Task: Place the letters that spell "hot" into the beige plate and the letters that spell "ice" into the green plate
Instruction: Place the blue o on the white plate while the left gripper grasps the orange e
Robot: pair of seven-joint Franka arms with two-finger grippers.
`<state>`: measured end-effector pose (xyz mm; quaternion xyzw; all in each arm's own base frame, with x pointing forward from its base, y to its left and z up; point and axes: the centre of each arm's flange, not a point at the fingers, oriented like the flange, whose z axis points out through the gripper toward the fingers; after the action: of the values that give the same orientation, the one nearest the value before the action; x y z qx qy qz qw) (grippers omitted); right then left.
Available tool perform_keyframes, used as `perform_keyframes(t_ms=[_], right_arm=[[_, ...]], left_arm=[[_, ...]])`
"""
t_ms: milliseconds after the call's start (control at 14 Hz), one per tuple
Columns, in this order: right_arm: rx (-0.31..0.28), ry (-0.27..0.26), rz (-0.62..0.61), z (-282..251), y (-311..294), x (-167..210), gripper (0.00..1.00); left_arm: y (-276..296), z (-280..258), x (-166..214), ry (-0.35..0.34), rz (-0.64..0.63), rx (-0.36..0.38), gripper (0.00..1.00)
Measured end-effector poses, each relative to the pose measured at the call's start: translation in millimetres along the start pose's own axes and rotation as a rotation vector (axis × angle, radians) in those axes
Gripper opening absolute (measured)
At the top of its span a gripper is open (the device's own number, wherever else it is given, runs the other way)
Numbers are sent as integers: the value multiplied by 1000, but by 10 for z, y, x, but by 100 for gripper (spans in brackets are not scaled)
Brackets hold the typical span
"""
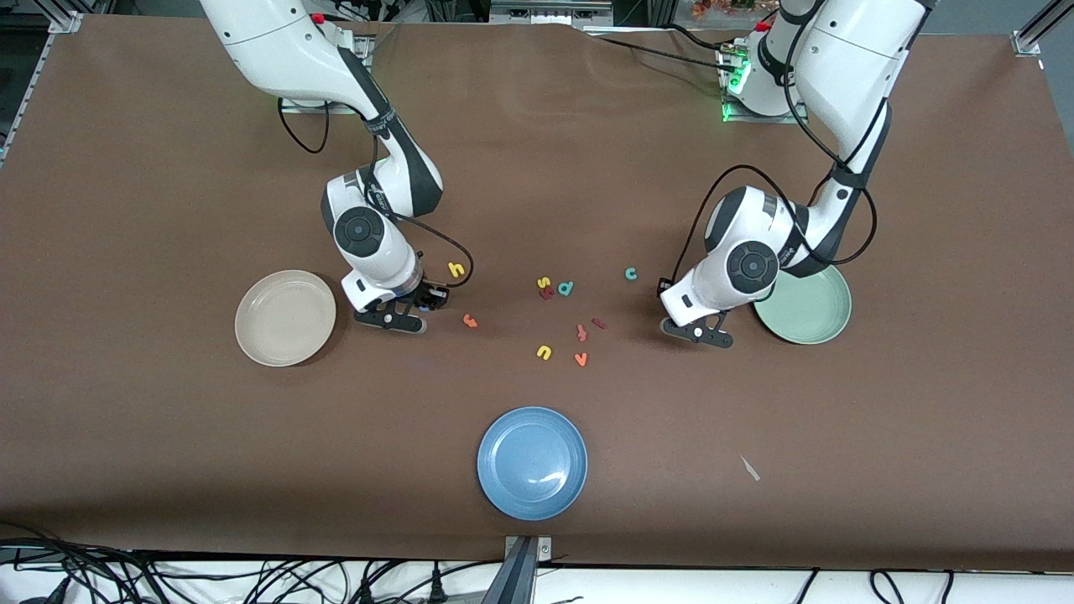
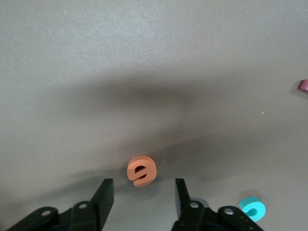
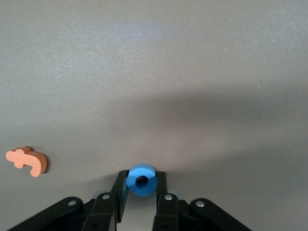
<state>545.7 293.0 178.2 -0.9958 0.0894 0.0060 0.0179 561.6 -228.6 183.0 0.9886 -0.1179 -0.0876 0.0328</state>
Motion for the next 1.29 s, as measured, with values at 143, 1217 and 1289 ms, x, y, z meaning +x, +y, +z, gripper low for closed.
perform_keyframes(t_ms=[143,1217,1289], right_arm=[[-1,-2,-4,-6,-2,4,28],[-109,-28,-368,-523,2138,573,31],[-98,-23,-372,-537,2082,564,37]], left_arm=[[22,20,-3,15,4,-1,57],[73,117,-34,13,28,13,33],[75,106,-36,12,28,13,26]])
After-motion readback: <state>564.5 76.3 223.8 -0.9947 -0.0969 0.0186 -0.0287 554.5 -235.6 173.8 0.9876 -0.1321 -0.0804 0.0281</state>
